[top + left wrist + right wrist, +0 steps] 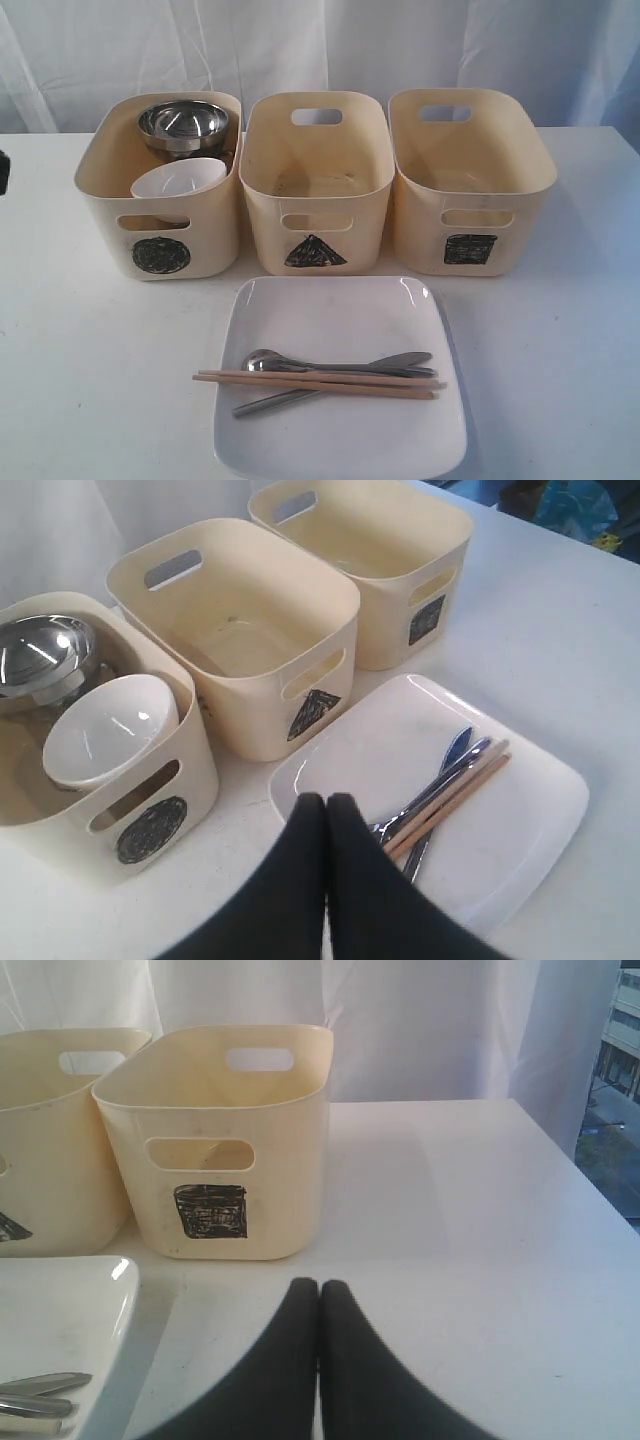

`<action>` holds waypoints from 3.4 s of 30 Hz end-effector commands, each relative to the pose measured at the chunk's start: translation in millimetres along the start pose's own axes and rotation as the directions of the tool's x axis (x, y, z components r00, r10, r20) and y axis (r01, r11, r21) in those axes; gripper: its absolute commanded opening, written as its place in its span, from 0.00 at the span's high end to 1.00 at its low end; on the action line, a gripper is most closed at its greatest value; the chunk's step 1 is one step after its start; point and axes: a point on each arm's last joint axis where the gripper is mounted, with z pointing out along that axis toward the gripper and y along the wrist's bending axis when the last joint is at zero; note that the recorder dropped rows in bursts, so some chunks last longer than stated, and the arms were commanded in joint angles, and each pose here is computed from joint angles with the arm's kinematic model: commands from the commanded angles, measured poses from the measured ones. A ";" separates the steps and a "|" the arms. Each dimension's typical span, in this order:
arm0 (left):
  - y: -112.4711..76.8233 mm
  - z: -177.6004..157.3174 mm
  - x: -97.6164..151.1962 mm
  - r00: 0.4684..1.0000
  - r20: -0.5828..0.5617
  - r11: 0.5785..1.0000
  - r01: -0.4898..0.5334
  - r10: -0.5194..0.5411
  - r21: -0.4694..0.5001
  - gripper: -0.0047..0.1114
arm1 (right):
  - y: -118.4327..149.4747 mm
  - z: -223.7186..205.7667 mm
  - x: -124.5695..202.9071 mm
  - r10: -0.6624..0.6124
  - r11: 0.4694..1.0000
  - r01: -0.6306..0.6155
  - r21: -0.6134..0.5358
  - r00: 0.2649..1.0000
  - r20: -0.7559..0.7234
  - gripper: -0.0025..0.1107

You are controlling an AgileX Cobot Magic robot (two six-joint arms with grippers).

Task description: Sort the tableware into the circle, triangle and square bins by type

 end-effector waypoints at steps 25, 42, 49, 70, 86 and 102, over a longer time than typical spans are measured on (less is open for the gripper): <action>-20.2 -19.2 18.4 0.997 -0.078 0.997 0.033 -0.027 0.069 0.96 | -0.1 0.0 0.3 0.002 1.000 -0.002 0.001 1.000 0.014 0.98; -17.8 -33.5 66.4 0.990 -0.014 0.969 0.136 -0.142 -0.207 0.96 | -0.2 0.0 0.5 0.002 1.000 -0.002 0.001 1.000 0.012 0.98; -24.8 -30.8 102.6 0.991 0.003 0.964 0.130 -0.133 -0.234 0.96 | -0.1 0.0 0.3 0.002 1.000 -0.002 0.001 1.000 0.014 0.98; -25.3 -3.1 179.4 0.970 0.049 0.922 0.241 -0.237 -0.302 0.96 | -0.1 0.0 0.3 0.002 1.000 -0.002 0.001 1.000 0.014 0.98; -23.5 18.2 209.1 0.959 0.055 0.922 0.282 -0.278 -0.266 0.96 | -0.1 0.0 0.3 0.002 1.000 -0.002 0.001 1.000 0.014 0.98; -17.5 20.9 210.3 0.953 0.141 0.914 0.296 -0.266 -0.276 0.96 | -0.1 0.0 0.3 0.002 1.000 -0.002 0.001 1.000 0.014 0.98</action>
